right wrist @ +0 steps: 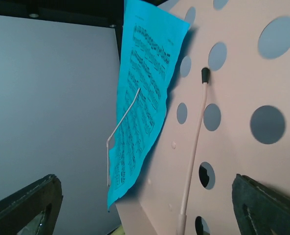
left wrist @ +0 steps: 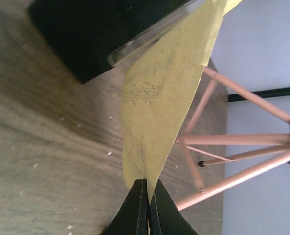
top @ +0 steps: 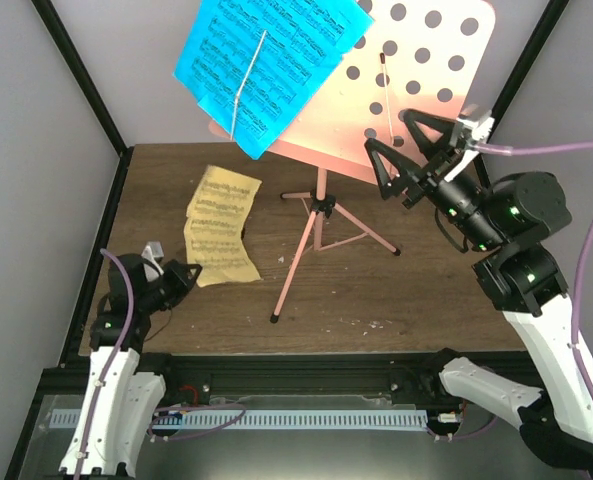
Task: Pack up the instrument practice props
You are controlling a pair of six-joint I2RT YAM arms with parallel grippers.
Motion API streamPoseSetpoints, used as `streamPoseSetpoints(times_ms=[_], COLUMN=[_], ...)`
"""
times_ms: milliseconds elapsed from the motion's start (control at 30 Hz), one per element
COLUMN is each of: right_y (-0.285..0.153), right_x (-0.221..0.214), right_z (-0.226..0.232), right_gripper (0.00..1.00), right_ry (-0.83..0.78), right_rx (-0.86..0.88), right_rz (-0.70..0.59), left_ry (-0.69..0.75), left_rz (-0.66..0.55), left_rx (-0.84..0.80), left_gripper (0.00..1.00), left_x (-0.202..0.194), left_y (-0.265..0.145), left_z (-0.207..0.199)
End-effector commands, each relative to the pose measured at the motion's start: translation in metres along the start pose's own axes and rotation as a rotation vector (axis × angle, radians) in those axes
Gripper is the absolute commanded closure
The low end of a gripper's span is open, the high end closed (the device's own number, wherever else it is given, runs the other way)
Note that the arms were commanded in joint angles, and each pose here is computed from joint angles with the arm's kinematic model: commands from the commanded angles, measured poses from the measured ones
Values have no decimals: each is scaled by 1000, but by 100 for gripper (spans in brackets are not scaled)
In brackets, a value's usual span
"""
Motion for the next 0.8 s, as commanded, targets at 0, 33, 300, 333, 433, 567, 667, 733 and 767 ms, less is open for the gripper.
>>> streamPoseSetpoints(times_ms=[0,33,300,333,433,567,667,733,767], right_y=[-21,-23,-31,-31,-32,-33,-34,-35,-36], right_x=[15,15,-1,-2,-5,-9,-12,-14,-15], right_z=[0,0,-6,-6,-7,-9,-11,-12,-12], right_gripper=[2,1,0,0,0,0,0,0,0], right_ry=[-63,-67,-84,-87,-93,-100,-104,-110,-114], right_rx=[-55,-62,-126,-130,-139,-162,-179,-189,-195], right_rz=[-74,-77,-44,-40,-32,-20,-14,-8,-8], left_ry=[-168,-193,-352,-378,-412,-409,-401,-407,-416], left_rz=[-1,-10,-81,-76,-104,-218,-266,-285,-295], left_rx=[97,108,188,194,225,279,310,332,345], left_gripper=[100,100,100,100,100,100,100,100,100], left_x=[-10,-12,-20,-21,-20,-12,-9,-9,-9], left_y=[9,10,13,13,7,-11,-21,-26,-28], left_z=[37,43,85,89,95,90,87,86,87])
Point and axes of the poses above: each gripper's point midway between its finger pads, its own y axis out along the fingers, its own z axis along the line the jaws close on, x = y × z, the point moved 7 cm from there along -y, back along the fingers, and after that the axes turned 10 degrees about -y, right-handed, at the moved point
